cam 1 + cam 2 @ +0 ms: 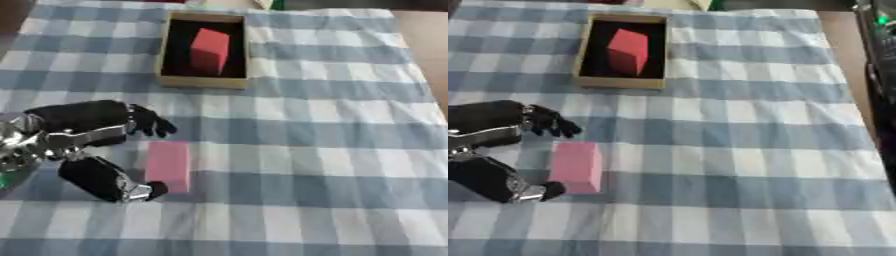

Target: Pick up objects on the table and place them in the box.

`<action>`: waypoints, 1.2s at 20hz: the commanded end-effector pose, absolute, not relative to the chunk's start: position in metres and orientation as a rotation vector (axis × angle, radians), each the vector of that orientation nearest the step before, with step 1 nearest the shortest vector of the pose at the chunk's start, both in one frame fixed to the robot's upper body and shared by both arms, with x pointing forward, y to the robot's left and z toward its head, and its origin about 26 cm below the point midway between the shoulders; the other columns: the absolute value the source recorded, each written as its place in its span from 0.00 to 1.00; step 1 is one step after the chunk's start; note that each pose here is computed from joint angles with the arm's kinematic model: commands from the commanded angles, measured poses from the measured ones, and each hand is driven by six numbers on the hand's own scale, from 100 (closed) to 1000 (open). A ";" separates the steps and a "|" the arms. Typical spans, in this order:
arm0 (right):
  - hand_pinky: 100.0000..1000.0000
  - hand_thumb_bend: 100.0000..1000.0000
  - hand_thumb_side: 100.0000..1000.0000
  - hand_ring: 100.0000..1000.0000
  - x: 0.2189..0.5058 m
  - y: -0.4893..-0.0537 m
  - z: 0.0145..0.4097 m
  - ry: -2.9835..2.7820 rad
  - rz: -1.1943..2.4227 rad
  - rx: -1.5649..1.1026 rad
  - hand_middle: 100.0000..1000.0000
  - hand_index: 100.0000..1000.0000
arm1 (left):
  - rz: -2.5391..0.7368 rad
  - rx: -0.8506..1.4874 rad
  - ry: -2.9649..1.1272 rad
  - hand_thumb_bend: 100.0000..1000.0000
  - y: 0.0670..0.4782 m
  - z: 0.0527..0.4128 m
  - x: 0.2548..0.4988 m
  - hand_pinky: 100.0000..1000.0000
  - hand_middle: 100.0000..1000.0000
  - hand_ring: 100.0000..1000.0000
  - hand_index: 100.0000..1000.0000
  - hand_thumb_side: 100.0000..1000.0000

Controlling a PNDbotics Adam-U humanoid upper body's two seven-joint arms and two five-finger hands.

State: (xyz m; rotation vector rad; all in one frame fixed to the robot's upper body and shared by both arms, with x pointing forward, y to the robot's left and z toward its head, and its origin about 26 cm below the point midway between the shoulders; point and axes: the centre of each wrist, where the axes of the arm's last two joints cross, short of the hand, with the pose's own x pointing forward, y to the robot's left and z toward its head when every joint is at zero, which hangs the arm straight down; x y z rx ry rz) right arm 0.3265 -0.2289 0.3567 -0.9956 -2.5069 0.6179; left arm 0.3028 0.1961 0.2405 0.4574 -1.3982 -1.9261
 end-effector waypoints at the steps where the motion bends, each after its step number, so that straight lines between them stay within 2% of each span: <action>1: 0.78 0.19 0.59 0.74 0.322 -0.232 0.364 -2.527 0.604 -1.006 0.47 0.67 | -1.941 0.491 -1.376 0.46 0.198 0.241 0.306 0.75 0.77 0.83 0.95 0.59; 2: 0.78 0.19 0.59 0.74 0.322 -0.232 0.364 -2.526 0.603 -1.005 0.46 0.67 | -1.945 0.492 -1.368 0.51 0.198 0.239 0.308 0.75 0.77 0.83 0.95 0.60; 4: 0.78 0.19 0.59 0.74 0.323 -0.233 0.363 -2.521 0.601 -1.003 0.46 0.67 | -1.943 0.515 -1.368 0.52 0.199 0.237 0.310 0.76 0.77 0.83 0.95 0.60; 12: 0.78 0.18 0.59 0.74 0.326 -0.235 0.360 -2.500 0.611 -0.987 0.46 0.67 | -1.921 0.648 -1.398 0.50 0.205 0.230 0.323 0.76 0.78 0.85 0.95 0.61; 17: 0.78 0.18 0.59 0.74 0.327 -0.236 0.359 -2.489 0.615 -0.981 0.45 0.67 | -1.917 0.657 -1.412 0.46 0.205 0.228 0.327 0.75 0.77 0.84 0.95 0.62; 24: 0.78 0.18 0.59 0.74 0.328 -0.238 0.358 -2.480 0.604 -0.977 0.45 0.67 | -1.942 0.602 -1.368 0.48 0.203 0.221 0.331 0.76 0.77 0.84 0.95 0.63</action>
